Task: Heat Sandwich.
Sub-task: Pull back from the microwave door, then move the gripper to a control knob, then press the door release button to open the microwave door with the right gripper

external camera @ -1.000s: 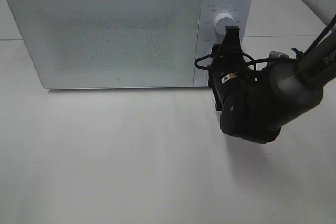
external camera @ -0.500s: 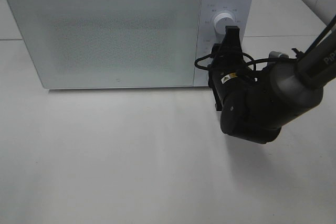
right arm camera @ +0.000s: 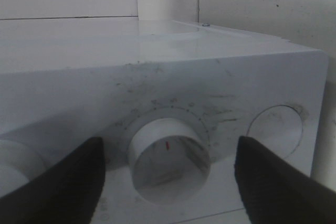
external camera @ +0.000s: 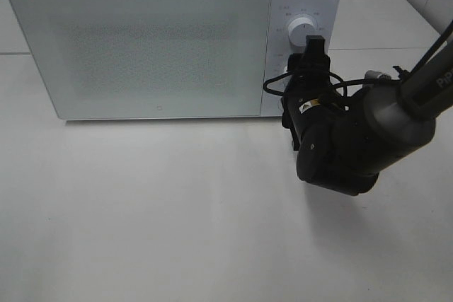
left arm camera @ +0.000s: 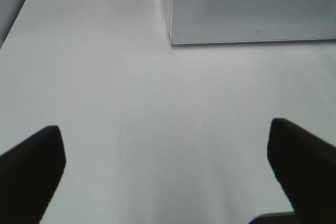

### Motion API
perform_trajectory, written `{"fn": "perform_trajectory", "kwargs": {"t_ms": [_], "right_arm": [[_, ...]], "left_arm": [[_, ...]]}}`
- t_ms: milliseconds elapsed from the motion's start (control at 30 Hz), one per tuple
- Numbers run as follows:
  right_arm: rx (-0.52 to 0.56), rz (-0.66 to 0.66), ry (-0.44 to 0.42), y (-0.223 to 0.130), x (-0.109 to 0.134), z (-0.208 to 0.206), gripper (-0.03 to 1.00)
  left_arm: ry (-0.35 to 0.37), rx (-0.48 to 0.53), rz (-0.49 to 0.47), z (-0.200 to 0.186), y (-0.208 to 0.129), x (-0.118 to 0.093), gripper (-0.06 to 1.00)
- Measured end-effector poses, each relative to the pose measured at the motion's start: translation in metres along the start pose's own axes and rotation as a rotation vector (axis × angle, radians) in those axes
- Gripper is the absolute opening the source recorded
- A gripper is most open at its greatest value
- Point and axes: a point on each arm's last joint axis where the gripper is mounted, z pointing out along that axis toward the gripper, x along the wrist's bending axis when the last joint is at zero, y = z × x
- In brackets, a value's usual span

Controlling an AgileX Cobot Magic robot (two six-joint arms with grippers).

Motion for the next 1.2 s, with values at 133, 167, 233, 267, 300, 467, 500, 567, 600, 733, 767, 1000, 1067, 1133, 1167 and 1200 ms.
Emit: {"fn": "perform_trajectory", "kwargs": {"t_ms": [133,167,233,267,300,467,500,567,600,733,767,1000,1067,1133,1167,1200], "right_arm": [[0.001,-0.008,-0.003,0.000,-0.001,0.000,0.76],[0.001,-0.008,-0.003,0.000,-0.001,0.000,0.76],[0.002,-0.008,-0.003,0.000,-0.001,0.000,0.76],[0.003,-0.009,-0.003,0.000,-0.001,0.000,0.76],[0.008,-0.014,-0.002,0.000,-0.001,-0.001,0.76],[0.032,-0.034,0.029,0.003,0.006,-0.007,0.76],[0.035,-0.038,0.032,0.004,0.006,-0.008,0.76],[0.043,-0.047,0.032,0.004,0.005,-0.010,0.76],[0.064,-0.064,0.033,0.005,0.005,-0.013,0.76],[0.107,-0.089,0.018,0.007,0.007,-0.021,0.76],[0.117,-0.094,0.007,0.008,0.007,-0.024,0.76],[0.195,-0.182,-0.088,0.013,0.003,-0.041,0.76],[0.252,-0.265,-0.150,0.015,0.002,-0.051,0.76],[0.274,-0.297,-0.169,0.016,0.002,-0.054,0.76],[0.321,-0.368,-0.202,0.016,0.004,-0.061,0.76],[0.347,-0.406,-0.218,0.016,0.005,-0.064,0.76]], "left_arm": [[0.000,0.000,0.000,0.000,0.000,0.000,0.99],[0.000,0.000,0.000,0.000,0.000,0.000,0.99],[0.000,0.000,0.000,0.000,0.000,0.000,0.99],[0.000,0.000,0.000,0.000,0.000,0.000,0.99],[0.000,0.000,0.000,0.000,0.000,0.000,0.99],[0.000,0.000,0.000,0.000,0.000,0.000,0.99],[0.000,0.000,0.000,0.000,0.000,0.000,0.99],[0.000,0.000,0.000,0.000,0.000,0.000,0.99],[0.000,0.000,0.000,0.000,0.000,0.000,0.99],[0.000,0.000,0.000,0.000,0.000,0.000,0.99],[0.000,0.000,0.000,0.000,0.000,0.000,0.99],[0.000,0.000,0.000,0.000,0.000,0.000,0.99],[0.000,0.000,0.000,0.000,0.000,0.000,0.99],[0.000,0.000,0.000,0.000,0.000,0.000,0.99],[0.000,0.000,0.000,0.000,0.000,0.000,0.99],[0.000,0.000,0.000,0.000,0.000,0.000,0.99]]}}
